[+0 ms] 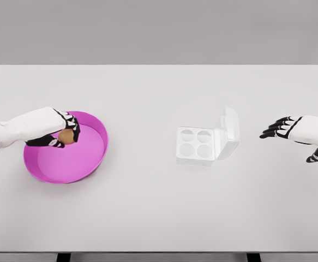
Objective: Pack egg into the box and close the box lid
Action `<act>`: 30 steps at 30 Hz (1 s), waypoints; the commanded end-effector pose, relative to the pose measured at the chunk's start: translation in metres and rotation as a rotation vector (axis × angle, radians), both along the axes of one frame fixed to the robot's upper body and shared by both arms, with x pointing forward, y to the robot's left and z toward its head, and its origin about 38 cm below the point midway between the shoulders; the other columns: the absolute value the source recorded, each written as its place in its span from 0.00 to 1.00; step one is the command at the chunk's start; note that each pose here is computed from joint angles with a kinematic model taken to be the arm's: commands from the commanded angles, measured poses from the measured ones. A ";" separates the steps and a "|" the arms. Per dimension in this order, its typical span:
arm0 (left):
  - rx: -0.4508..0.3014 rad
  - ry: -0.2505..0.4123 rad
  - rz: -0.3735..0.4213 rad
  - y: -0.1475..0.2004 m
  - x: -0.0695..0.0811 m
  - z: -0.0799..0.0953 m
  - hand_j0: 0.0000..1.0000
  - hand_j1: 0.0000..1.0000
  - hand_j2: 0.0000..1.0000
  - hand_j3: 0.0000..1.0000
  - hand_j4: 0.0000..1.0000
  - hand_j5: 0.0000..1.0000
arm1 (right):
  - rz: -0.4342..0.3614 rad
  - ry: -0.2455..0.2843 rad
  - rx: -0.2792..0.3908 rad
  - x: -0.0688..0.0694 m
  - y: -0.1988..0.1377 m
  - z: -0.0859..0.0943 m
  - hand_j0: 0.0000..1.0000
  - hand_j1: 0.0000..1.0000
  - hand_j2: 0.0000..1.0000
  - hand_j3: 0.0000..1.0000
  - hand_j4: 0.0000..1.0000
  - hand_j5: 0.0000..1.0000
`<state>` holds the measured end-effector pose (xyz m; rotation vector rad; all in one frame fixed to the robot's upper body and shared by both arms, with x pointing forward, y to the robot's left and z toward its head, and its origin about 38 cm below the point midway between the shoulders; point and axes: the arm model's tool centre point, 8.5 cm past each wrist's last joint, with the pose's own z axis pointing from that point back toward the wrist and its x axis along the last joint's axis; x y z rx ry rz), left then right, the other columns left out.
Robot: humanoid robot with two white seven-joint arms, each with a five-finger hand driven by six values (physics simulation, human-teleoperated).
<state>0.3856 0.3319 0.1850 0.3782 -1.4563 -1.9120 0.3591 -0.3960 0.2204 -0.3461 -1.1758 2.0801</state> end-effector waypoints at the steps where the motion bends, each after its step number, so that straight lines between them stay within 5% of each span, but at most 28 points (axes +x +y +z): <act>1: -0.017 -0.010 -0.012 -0.006 0.000 0.003 0.36 0.36 0.36 0.36 0.36 0.36 | -0.005 0.001 0.004 0.000 -0.001 0.000 1.00 1.00 1.00 1.00 1.00 1.00; 30: -0.178 -0.081 -0.094 -0.064 0.007 0.016 0.36 0.36 0.36 0.36 0.36 0.36 | 0.003 0.004 0.003 -0.002 0.001 -0.001 1.00 1.00 1.00 1.00 1.00 1.00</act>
